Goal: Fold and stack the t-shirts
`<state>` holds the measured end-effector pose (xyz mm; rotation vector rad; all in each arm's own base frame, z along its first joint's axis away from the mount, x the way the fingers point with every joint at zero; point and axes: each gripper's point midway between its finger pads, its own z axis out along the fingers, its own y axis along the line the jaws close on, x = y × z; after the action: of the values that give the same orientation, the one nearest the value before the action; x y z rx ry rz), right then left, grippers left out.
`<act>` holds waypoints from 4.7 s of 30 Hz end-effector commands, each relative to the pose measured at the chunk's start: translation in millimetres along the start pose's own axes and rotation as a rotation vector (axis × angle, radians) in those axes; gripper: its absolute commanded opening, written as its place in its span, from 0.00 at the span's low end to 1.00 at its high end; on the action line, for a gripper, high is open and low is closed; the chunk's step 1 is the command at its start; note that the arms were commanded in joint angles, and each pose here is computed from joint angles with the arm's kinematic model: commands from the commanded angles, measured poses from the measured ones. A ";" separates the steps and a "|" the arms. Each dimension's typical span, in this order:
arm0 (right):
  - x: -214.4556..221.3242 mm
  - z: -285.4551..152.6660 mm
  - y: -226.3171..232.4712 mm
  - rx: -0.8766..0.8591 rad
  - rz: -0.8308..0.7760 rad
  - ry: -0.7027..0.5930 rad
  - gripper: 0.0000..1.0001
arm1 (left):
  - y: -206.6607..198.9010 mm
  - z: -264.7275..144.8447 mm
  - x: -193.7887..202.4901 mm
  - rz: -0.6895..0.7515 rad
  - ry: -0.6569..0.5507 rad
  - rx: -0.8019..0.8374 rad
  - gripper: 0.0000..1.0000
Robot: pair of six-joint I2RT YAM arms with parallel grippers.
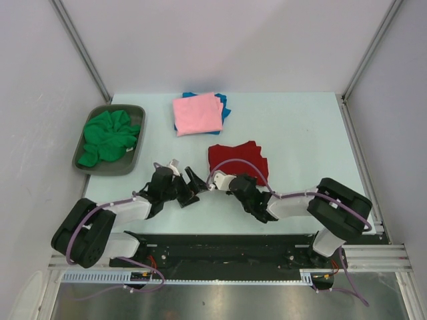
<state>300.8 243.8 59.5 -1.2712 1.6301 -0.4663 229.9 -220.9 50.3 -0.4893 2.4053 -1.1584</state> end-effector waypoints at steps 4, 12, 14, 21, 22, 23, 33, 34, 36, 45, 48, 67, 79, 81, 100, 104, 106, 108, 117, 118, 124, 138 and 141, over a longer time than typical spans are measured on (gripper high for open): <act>-36.1 -27.2 -35.5 0.062 0.062 -0.101 0.00 | -29.3 -3.9 -3.5 -0.184 -0.036 0.197 1.00; -32.8 -32.4 -29.7 0.038 0.073 -0.087 0.00 | -47.3 -15.8 -11.3 -0.306 -0.087 0.346 1.00; -33.3 -31.3 -26.6 0.031 0.071 -0.087 0.00 | -57.7 -20.9 -10.6 -0.340 -0.077 0.409 1.00; -34.7 -30.2 -16.8 0.017 0.064 -0.087 0.00 | -79.7 -17.9 1.2 -0.444 0.022 0.548 1.00; -34.8 -30.7 -16.3 0.017 0.062 -0.087 0.00 | -89.9 -21.7 3.9 -0.456 0.044 0.597 1.00; -34.7 -30.7 -16.5 0.018 0.062 -0.086 0.00 | -80.0 -11.7 8.6 -0.482 0.059 0.564 1.00; -33.9 -34.3 -18.4 0.013 0.066 -0.087 0.00 | -80.4 9.8 15.0 -0.486 0.093 0.556 1.00; -34.5 -34.5 -19.4 0.016 0.067 -0.089 0.00 | -79.5 11.1 14.5 -0.484 0.091 0.551 1.00; -35.9 -35.2 -21.5 0.024 0.065 -0.093 0.00 | -72.0 22.0 17.7 -0.479 0.105 0.492 1.00; -42.4 -47.9 -35.6 0.050 0.085 -0.117 0.00 | -43.2 59.5 8.8 -0.353 0.096 0.221 1.00; -45.9 -53.6 -40.7 0.059 0.094 -0.130 0.00 | -43.4 66.4 -0.1 -0.353 0.088 0.216 1.00; -50.9 -88.9 -30.5 0.011 0.112 -0.168 0.00 | -50.1 88.0 -15.8 -0.358 0.086 0.267 1.00; -40.8 -113.8 17.0 -0.142 0.058 -0.144 0.00 | -70.8 97.3 -18.9 -0.279 0.136 0.346 0.42; -38.8 -117.2 24.1 -0.168 0.052 -0.138 0.00 | -73.1 98.2 -19.9 -0.273 0.142 0.355 0.27; -29.0 -131.7 -98.1 0.389 0.612 -0.028 1.00 | -137.6 106.5 -122.7 0.207 0.106 0.149 0.04; -3.5 -137.4 -134.3 0.455 0.924 -0.030 1.00 | -144.4 112.0 -155.7 0.317 0.103 0.078 0.03; 21.3 -132.6 -140.1 0.465 1.104 0.008 1.00 | -142.9 120.2 -171.9 0.350 0.118 0.053 0.01; 30.0 -131.5 -135.8 0.397 1.199 0.018 1.00 | -145.5 131.6 -182.6 0.369 0.128 0.066 0.02; 13.2 -115.6 -98.0 0.202 1.322 -0.046 1.00 | -180.3 162.1 -233.0 0.433 0.134 0.179 0.03; 14.7 -111.2 -89.7 0.196 1.305 -0.023 1.00 | -180.0 166.5 -236.3 0.424 0.136 0.202 0.03; 12.0 -101.1 -60.2 0.159 1.248 0.001 1.00 | -208.5 155.8 -271.4 0.374 0.056 0.383 0.03; -0.6 -94.4 -37.8 0.114 1.218 -0.009 1.00 | -263.1 115.0 -347.5 0.270 -0.214 0.562 0.00; -0.9 -94.3 -34.5 0.111 1.209 -0.005 1.00 | -260.3 109.0 -362.5 0.234 -0.263 0.552 0.00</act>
<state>234.6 202.1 122.6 -0.1076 2.0212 0.1779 610.8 -289.0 212.9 -0.1327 1.9512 -1.4587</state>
